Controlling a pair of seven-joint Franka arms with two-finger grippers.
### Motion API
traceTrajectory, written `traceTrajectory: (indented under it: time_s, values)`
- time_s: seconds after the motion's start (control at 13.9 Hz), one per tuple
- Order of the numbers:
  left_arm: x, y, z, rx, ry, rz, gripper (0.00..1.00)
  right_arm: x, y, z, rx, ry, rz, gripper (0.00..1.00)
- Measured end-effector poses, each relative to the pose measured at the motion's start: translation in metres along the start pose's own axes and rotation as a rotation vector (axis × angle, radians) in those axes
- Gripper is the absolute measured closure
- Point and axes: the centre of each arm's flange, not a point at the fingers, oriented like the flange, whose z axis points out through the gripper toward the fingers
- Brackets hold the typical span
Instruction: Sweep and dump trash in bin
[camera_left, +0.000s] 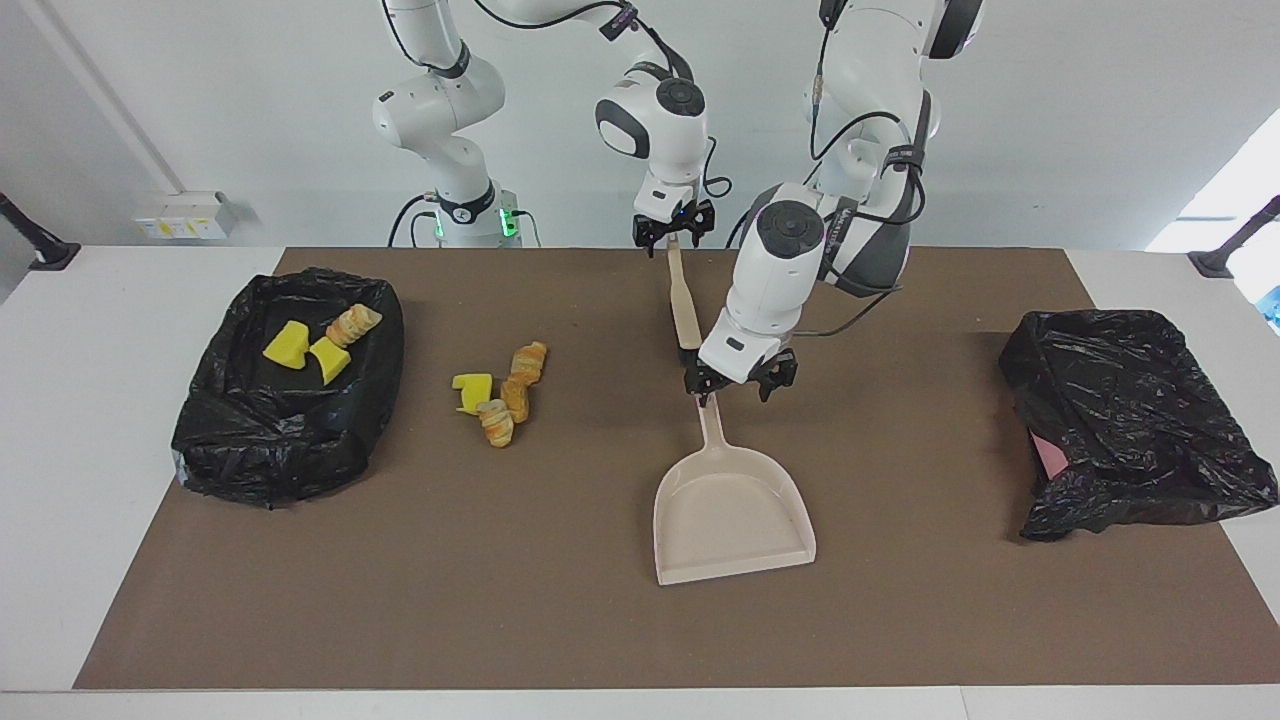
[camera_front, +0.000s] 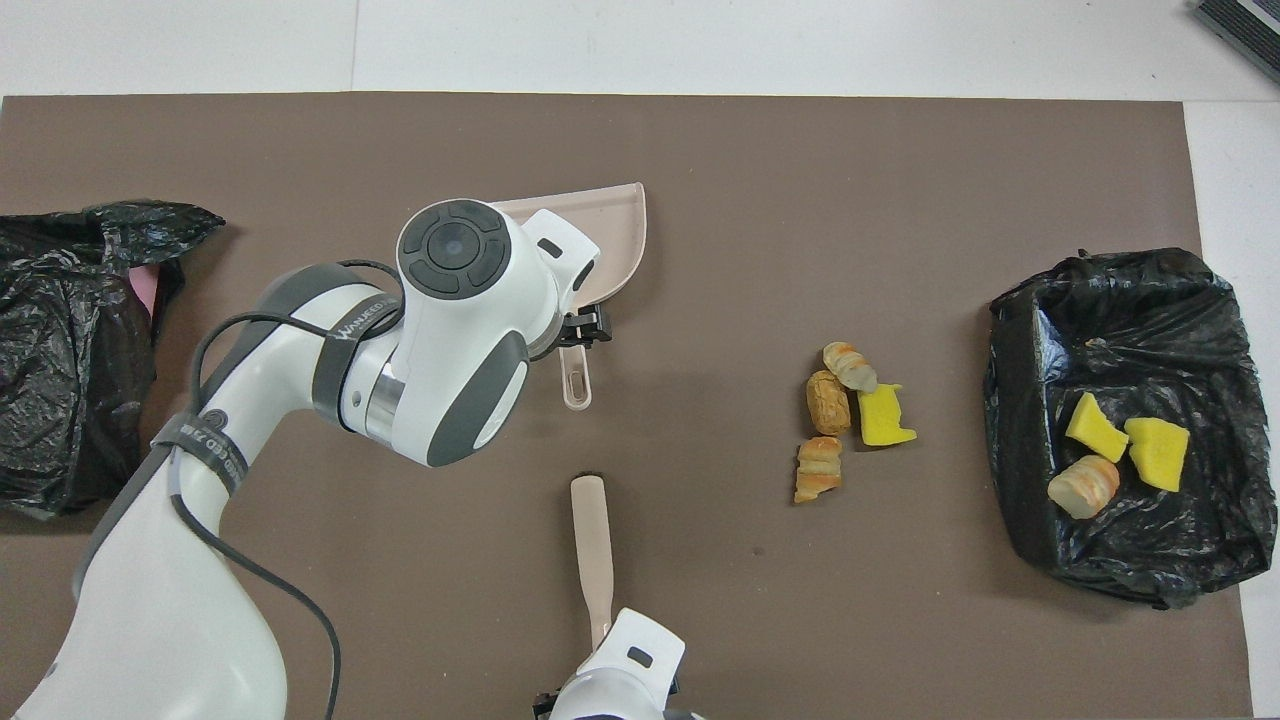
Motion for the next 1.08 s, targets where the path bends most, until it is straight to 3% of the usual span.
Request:
traceTrajectory:
  time_s: [0.22, 0.36, 0.43, 0.5, 0.58, 0.87, 1.08]
  values:
    - [-0.011, 0.023, 0.026, 0.001, -0.005, -0.024, 0.0, -0.002, -0.001, 0.002, -0.002, -0.004, -0.003, 0.54]
    - [-0.012, 0.027, 0.031, 0.001, -0.005, -0.026, 0.02, -0.001, 0.0, 0.002, 0.001, -0.004, 0.003, 0.72]
    - [-0.011, 0.026, 0.031, 0.0, -0.003, -0.028, 0.1, 0.001, 0.001, 0.002, 0.003, -0.004, 0.008, 0.72]
    - [-0.01, 0.025, 0.03, 0.001, -0.001, -0.03, 0.1, 0.003, 0.003, 0.002, 0.004, -0.003, 0.015, 0.72]
    - [-0.009, 0.024, 0.03, 0.004, 0.002, -0.029, 0.16, 0.008, 0.007, 0.0, 0.007, -0.001, 0.026, 0.72]
    - [-0.005, 0.02, 0.03, 0.008, 0.007, -0.032, 0.68, 0.024, 0.03, -0.019, 0.007, 0.009, 0.068, 0.72]
    - [-0.001, 0.015, 0.03, 0.032, 0.024, -0.009, 0.69, 0.037, 0.091, -0.067, -0.033, -0.01, 0.107, 0.72]
